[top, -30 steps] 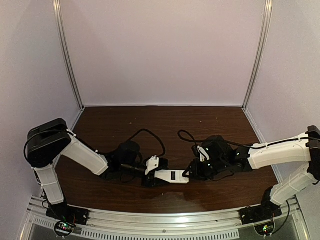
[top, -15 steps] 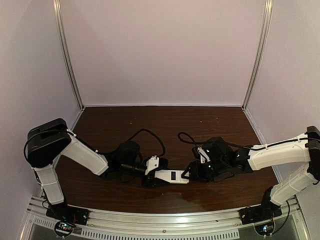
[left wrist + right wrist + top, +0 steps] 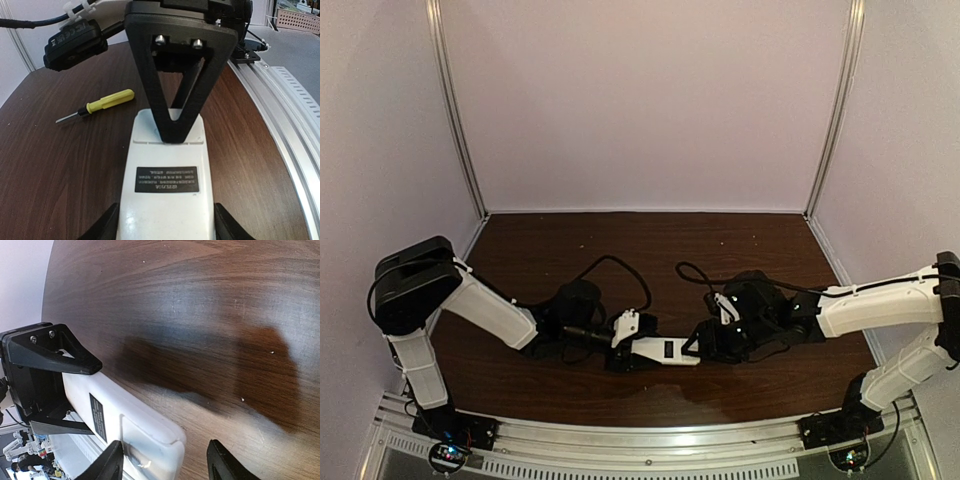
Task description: Unload the batteries from the remote control
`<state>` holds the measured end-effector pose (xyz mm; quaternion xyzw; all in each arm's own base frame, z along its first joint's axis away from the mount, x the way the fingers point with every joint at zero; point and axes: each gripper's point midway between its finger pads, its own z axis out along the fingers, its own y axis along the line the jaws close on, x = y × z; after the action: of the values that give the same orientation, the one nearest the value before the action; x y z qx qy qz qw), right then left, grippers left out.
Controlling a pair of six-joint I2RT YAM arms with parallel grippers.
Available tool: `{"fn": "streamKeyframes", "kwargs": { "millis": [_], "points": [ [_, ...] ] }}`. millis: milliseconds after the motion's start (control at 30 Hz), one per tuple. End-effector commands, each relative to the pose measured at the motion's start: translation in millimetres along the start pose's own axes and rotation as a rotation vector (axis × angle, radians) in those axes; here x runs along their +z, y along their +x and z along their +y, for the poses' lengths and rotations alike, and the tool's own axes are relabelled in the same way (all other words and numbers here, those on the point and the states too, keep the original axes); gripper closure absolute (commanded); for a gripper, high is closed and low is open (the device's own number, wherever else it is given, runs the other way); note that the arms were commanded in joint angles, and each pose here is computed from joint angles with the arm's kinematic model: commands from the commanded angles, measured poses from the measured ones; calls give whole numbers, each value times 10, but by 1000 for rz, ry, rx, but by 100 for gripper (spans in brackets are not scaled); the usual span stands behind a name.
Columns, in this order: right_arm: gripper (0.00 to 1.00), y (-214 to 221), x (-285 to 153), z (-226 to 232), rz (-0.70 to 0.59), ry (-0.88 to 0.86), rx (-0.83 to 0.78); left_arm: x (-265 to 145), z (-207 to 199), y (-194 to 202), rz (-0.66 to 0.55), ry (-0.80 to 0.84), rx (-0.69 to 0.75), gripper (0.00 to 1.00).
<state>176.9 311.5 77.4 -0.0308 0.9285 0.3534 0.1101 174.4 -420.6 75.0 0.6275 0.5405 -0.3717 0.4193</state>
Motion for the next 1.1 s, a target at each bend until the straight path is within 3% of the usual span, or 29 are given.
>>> {"fn": "streamKeyframes", "kwargs": {
  "millis": [0,167,567,1067],
  "points": [
    [42,-37,16,44,0,6,-18,15,82,-204,-64,-12,52,100],
    [44,-26,58,22,9,14,-17,17,82,-205,-64,-11,52,100],
    [60,21,71,-90,16,46,-18,12,76,-228,-73,-5,54,100],
    [65,40,31,-145,4,56,-12,9,61,-230,-75,0,54,100]
  ]
}}
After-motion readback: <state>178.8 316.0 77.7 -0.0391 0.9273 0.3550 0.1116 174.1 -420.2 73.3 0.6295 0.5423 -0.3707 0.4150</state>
